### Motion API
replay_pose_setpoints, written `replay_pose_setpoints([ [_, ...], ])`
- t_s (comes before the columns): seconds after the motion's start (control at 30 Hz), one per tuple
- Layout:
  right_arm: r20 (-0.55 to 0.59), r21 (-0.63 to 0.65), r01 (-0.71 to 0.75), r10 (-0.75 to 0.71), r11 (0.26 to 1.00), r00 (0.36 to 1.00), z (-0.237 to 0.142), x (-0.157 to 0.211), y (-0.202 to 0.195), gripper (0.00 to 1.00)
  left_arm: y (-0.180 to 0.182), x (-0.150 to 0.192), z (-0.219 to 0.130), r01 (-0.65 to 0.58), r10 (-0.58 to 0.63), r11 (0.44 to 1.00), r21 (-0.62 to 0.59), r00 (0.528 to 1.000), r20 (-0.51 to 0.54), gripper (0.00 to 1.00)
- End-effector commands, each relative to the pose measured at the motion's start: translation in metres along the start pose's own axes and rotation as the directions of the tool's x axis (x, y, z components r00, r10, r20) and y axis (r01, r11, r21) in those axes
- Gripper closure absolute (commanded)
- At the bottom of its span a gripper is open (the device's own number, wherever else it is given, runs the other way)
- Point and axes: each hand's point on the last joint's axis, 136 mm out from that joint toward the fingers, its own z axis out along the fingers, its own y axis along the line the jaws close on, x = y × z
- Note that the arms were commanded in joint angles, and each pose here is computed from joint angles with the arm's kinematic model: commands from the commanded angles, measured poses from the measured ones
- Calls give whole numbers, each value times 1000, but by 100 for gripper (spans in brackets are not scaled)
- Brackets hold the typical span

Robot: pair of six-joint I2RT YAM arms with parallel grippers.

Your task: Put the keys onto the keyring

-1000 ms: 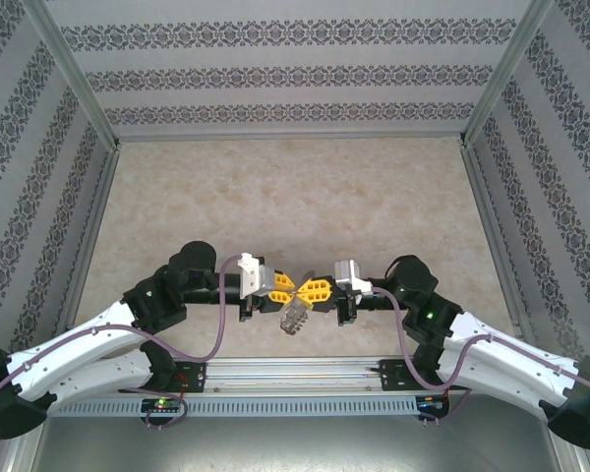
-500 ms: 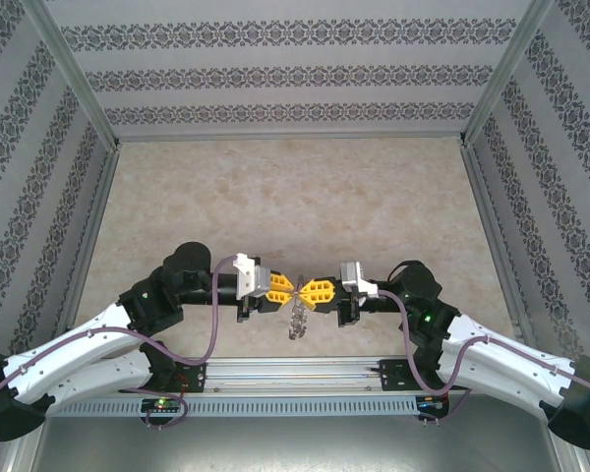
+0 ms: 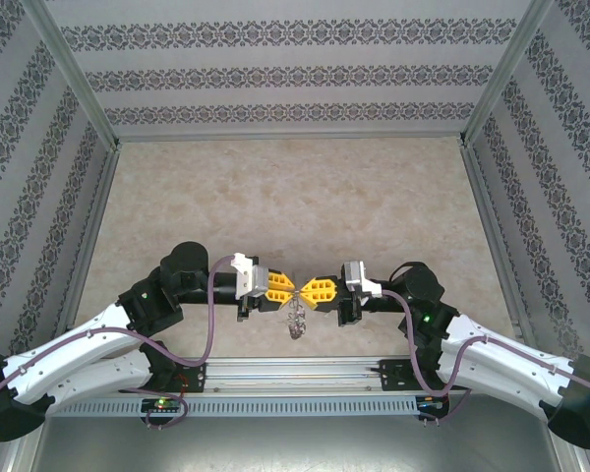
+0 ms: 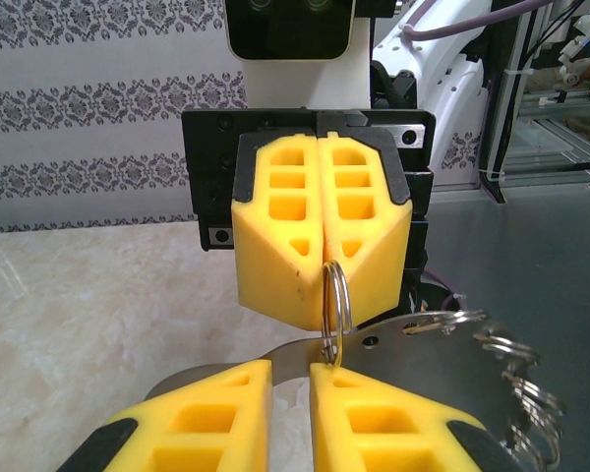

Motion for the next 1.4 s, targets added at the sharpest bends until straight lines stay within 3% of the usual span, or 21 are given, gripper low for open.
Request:
replay_pose_setpoints([
  [0.0,32,0,17,-17,1000,999,-3,-5,2,100,-8,-39,-9,-68,66,998,18,992,107,81],
  [1.37,110,40,-7,2,999,994,-4,-21,-11,100,-15,-52,-8,-114,102,992,56,979,177,73],
])
